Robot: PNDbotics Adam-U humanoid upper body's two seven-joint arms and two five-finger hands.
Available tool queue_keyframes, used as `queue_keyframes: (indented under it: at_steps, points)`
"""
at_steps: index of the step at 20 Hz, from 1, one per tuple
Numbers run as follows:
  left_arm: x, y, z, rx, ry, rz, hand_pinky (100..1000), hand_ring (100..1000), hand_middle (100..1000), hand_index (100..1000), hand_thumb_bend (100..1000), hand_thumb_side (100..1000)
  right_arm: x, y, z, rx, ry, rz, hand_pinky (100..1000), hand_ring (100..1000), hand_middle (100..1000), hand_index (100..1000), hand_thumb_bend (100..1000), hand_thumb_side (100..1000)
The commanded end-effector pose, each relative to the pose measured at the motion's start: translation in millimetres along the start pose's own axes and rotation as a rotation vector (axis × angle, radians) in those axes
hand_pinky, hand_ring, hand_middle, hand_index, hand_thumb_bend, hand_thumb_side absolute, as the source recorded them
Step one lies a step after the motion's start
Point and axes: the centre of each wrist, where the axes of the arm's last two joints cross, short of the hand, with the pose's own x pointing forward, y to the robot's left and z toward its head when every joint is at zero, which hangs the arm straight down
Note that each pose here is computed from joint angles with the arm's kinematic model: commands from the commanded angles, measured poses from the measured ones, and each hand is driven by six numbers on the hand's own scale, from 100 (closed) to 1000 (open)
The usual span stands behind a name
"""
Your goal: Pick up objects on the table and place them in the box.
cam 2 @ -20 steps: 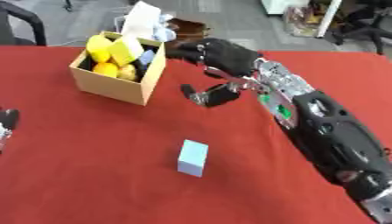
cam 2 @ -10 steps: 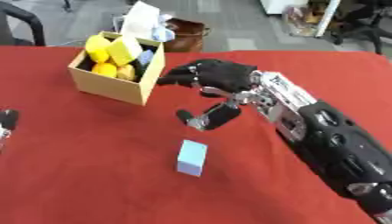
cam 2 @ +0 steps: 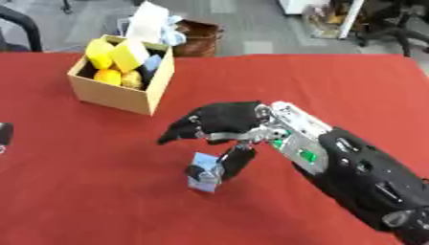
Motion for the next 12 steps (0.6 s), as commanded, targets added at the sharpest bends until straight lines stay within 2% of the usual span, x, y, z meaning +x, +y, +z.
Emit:
queue_keyframes:
  at_steps: [1, 9, 10, 12]
  points:
    - [4, 5.5, -4, -0.003, -0.021, -0.014, 651, 609, 548, 700, 517, 416, -1, -5.9, 10, 0.067, 0.008, 0.016, 813, 815, 854, 976, 129, 534]
    - [4, 5.3, -4, -0.003, -0.020, -0.014, 651, 609, 548, 700, 517, 416, 1, -18.4, 14, 0.139, 0.003, -0.027, 813, 815, 854, 976, 129, 534]
    - [4, 5.1, -4, -0.004, -0.022, -0.014, 651, 610, 548, 701, 514, 416, 1, -19.3, 15, 0.148, 0.010, -0.036, 827, 841, 896, 980, 161, 524]
    - [5, 4.4, -4, -0.008, -0.024, -0.012, 651, 610, 548, 701, 514, 416, -2, -18.9, 15, 0.179, 0.031, -0.042, 836, 858, 908, 980, 170, 529]
